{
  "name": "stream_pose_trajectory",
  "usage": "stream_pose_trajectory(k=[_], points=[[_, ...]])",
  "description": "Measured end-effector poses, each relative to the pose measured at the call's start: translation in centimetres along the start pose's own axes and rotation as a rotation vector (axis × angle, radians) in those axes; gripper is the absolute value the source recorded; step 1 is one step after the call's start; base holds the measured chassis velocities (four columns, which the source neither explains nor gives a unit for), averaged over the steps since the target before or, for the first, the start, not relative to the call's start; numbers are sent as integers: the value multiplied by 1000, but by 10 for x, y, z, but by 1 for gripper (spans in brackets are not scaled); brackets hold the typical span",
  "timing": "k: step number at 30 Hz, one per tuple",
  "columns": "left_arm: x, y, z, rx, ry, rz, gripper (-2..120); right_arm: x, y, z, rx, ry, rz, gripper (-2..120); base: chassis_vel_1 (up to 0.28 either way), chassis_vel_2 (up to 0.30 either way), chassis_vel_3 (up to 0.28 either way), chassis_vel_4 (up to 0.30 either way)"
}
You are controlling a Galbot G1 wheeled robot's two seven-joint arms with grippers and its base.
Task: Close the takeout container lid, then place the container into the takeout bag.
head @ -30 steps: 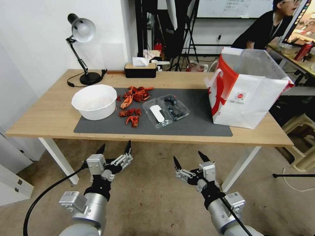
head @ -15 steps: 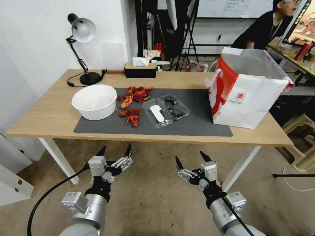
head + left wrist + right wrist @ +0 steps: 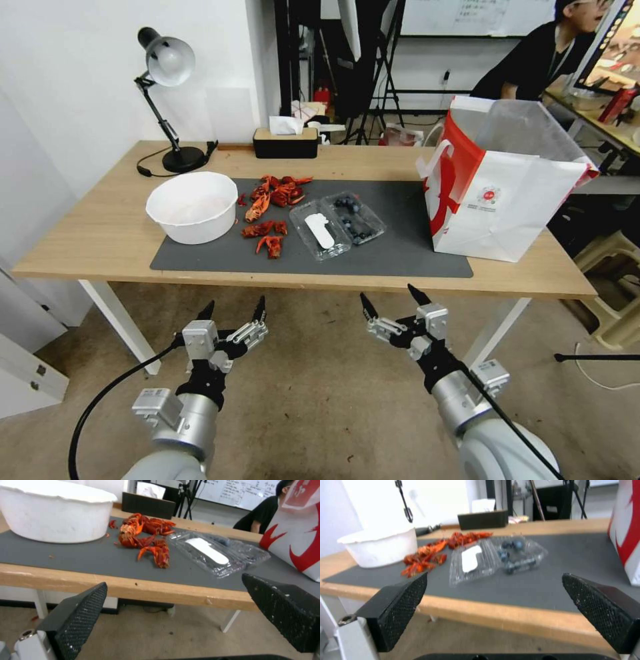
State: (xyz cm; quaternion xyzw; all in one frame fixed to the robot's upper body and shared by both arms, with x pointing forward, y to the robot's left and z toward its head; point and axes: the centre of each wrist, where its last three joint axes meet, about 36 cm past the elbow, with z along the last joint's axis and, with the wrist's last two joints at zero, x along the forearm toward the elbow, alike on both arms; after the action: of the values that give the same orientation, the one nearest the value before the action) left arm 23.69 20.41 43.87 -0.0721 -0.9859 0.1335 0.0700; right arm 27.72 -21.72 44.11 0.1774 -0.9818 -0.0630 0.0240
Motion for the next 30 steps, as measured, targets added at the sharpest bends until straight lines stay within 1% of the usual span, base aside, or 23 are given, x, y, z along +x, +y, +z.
stream_pose_trajectory(k=[2, 4, 5, 9, 10, 14, 15, 18, 20, 22, 26, 28, 29, 30], points=[[0, 0, 1, 1, 2, 0, 100, -4, -4, 0, 2, -9, -10, 100, 0, 0, 0, 0], [0, 1, 1, 4, 1, -5, 100, -18, -18, 1, 13, -34, -40, 100, 0, 0, 0, 0], [0, 1, 1, 4, 1, -5, 100, -18, -18, 1, 13, -34, -40, 100, 0, 0, 0, 0], [4, 1, 1, 5, -11, -18, 100, -46, -42, -1, 22, -53, -71, 100, 0, 0, 0, 0], [4, 1, 1, 5, -11, -18, 100, -46, -42, -1, 22, -53, -71, 100, 0, 0, 0, 0], [6, 3, 0, 0, -17, -22, 100, -82, -64, -6, 45, -62, -87, 100, 0, 0, 0, 0], [6, 3, 0, 0, -17, -22, 100, -82, -64, -6, 45, -62, -87, 100, 0, 0, 0, 0], [6, 3, 0, 0, -21, -24, 100, -106, -78, -16, 65, -69, -87, 100, 0, 0, 0, 0], [6, 3, 0, 0, -21, -24, 100, -110, -80, -18, 68, -69, -85, 100, 0, 0, 0, 0], [6, 3, 2, 0, -21, -27, 100, -129, -87, -29, 85, -55, -71, 100, 0, 0, 0, 0], [6, 3, 4, 0, -23, -29, 100, -143, -88, -35, 103, -15, -55, 100, 0, 0, 0, 0], [5, 3, 5, 1, -22, -30, 100, -158, -88, -42, 135, 63, -27, 100, 0, 0, 0, 0], [5, 3, 5, 1, -22, -30, 100, -158, -88, -42, 135, 63, -27, 100, 0, 0, 0, 0], [5, 4, 6, 0, -21, -30, 100, -165, -88, -47, 154, 112, -8, 100, 0, 0, 0, 0]])
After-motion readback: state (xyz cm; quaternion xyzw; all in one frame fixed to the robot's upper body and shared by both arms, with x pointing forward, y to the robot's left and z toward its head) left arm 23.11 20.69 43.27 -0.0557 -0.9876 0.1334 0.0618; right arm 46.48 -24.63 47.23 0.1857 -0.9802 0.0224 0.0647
